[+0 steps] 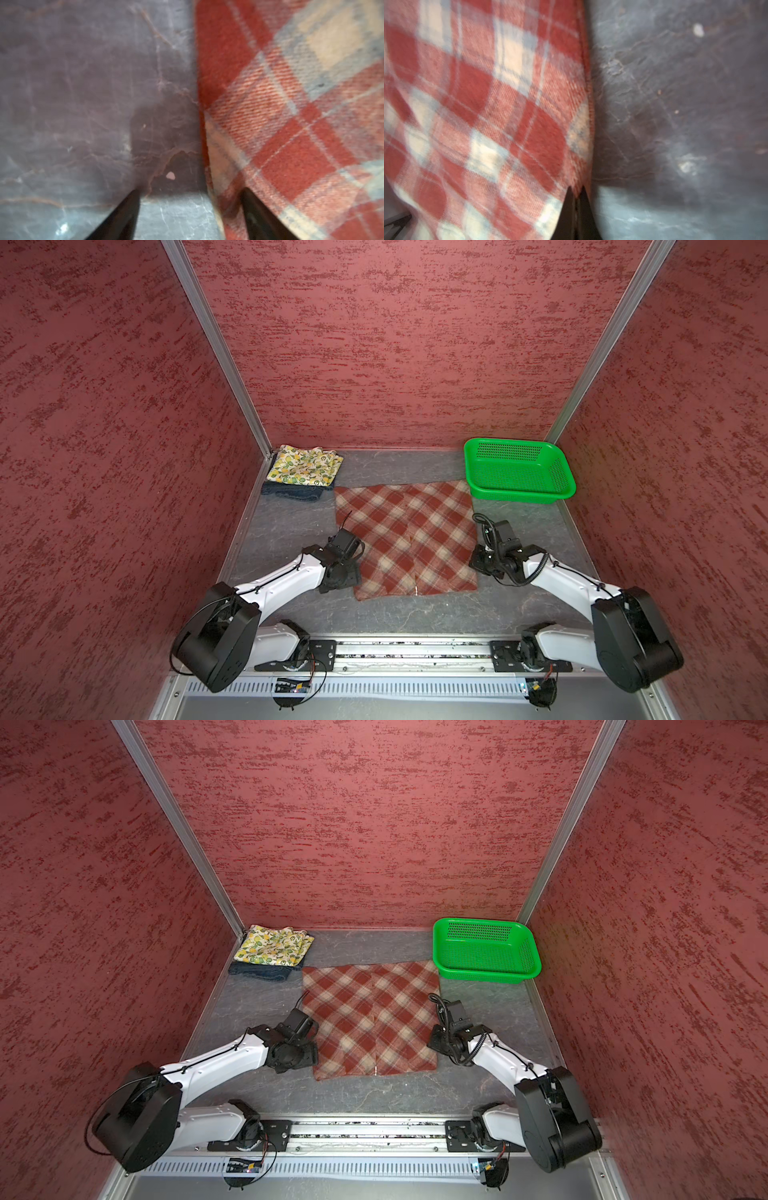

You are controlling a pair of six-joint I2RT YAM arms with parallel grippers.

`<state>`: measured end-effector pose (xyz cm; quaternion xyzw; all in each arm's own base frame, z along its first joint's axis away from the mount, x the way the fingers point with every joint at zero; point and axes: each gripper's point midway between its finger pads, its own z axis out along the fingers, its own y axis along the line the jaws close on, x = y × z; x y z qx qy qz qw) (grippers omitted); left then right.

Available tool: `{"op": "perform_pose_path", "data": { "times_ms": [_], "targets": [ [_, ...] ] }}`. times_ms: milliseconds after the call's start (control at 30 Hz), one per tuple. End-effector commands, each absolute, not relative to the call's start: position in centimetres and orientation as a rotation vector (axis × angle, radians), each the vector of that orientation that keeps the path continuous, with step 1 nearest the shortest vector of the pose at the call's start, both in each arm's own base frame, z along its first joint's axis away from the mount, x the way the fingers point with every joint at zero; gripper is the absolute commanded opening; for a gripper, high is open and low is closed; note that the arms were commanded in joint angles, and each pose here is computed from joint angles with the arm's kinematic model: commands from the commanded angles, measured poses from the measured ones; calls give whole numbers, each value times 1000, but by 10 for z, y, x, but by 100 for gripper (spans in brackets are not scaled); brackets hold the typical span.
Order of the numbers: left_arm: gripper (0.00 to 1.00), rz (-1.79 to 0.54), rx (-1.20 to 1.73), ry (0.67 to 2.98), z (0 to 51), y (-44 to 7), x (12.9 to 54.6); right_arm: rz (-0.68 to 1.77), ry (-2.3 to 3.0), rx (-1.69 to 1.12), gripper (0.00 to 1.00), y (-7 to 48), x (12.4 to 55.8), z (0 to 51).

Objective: Fold and stack the skirts

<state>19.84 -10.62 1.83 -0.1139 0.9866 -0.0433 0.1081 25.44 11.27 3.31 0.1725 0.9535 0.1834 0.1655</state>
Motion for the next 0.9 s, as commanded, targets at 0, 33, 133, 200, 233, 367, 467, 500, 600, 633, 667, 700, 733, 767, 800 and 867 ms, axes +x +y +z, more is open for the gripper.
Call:
{"op": "perform_pose_path", "data": {
  "times_ms": [0,33,133,200,233,367,467,500,600,633,667,700,733,767,800,867],
  "targets": [
    [53,-150,-327,2904,12,-109,198,510,2626,465,0,111,274,56],
    [43,-158,-333,2899,13,-110,198,510,2613,458,0,111,277,61],
    [21,-185,-346,2888,11,-112,198,496,2581,424,0,112,283,80],
    [17,-180,-340,2887,12,-112,201,476,2574,403,0,113,286,90],
    [16,-182,-338,2884,12,-113,203,475,2572,391,0,115,287,95],
    [6,-194,-337,2883,11,-117,207,474,2557,329,0,129,292,115],
    [3,-230,-341,2879,11,-122,208,458,2544,275,0,141,295,129],
    [2,-247,-344,2875,11,-123,209,459,2539,256,0,146,296,133],
    [0,-273,-349,2868,11,-127,211,473,2528,211,0,160,300,144],
    [0,-281,-351,2865,11,-128,212,474,2525,197,0,164,301,146],
    [0,-285,-353,2864,11,-129,212,478,2523,182,0,169,303,149],
    [0,-289,-355,2862,11,-129,213,485,2519,161,0,177,305,152],
    [0,-292,-355,2859,11,-130,214,491,2517,148,0,183,306,155],
    [0,-293,-356,2858,11,-130,214,495,2518,133,0,190,307,157],
    [0,-297,-357,2856,11,-130,214,503,2517,117,0,197,309,160],
    [0,-300,-359,2854,11,-130,213,519,2511,87,0,211,312,165]
  ]
}}
